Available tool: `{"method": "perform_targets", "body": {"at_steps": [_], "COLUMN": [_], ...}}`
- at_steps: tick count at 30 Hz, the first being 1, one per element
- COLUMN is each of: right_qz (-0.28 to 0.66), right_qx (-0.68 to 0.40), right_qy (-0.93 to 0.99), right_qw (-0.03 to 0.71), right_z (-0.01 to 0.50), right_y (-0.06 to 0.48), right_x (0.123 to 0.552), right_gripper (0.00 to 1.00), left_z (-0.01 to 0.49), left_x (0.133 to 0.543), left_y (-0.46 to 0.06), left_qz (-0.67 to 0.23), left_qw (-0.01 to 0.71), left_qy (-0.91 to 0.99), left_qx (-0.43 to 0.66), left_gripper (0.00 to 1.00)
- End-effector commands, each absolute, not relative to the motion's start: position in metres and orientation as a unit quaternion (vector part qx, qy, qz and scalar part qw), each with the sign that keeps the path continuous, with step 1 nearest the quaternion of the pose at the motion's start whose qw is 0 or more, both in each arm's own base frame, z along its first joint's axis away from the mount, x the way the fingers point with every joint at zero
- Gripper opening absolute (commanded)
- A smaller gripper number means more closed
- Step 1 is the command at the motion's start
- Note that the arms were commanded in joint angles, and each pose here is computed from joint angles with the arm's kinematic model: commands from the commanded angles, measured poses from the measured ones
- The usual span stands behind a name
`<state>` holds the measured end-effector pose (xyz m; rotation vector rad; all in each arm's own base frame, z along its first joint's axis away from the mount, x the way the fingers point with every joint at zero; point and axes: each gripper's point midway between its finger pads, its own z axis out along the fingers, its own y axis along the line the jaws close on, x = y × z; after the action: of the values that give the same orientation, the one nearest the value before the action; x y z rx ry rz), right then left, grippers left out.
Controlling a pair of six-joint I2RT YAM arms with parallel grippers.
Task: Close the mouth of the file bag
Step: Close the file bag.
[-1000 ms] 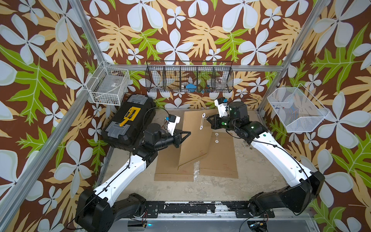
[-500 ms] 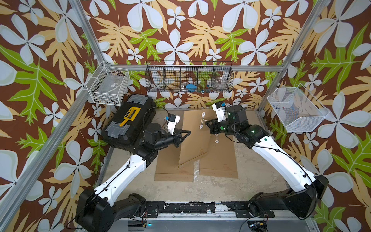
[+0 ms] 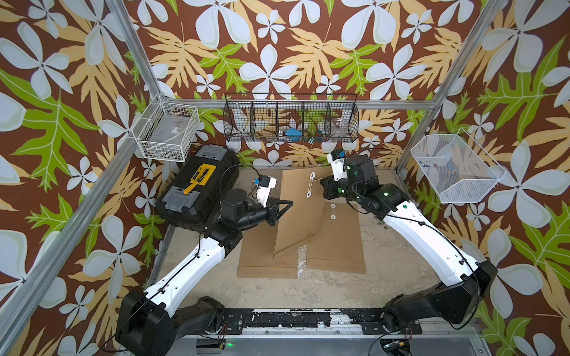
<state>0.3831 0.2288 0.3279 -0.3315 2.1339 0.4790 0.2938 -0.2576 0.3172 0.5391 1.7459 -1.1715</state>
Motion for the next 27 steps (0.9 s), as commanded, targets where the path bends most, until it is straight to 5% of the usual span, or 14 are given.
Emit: {"method": "perform_targets", "body": {"at_steps": [1, 27], "right_qz": [0.177, 0.233], "right_qx": [-0.134, -0.187], "right_qy": [0.862, 0.854], "right_qw": [0.455, 0.425], "right_z": [0.332, 0.349], "right_y": [0.225, 0.281], "right_x": [0.393, 0.369], "right_gripper": [0.00, 0.00], "left_z": [0.324, 0.283], "left_x": [0.290, 0.301], "left_y": [-0.258, -0.256], "left_qz": [-0.484, -0.441], "left_qw": [0.475, 0.453], "left_qy": [0.699, 0.740], "left_qx": [0.228, 0.229], "left_gripper": [0.00, 0.00]}}
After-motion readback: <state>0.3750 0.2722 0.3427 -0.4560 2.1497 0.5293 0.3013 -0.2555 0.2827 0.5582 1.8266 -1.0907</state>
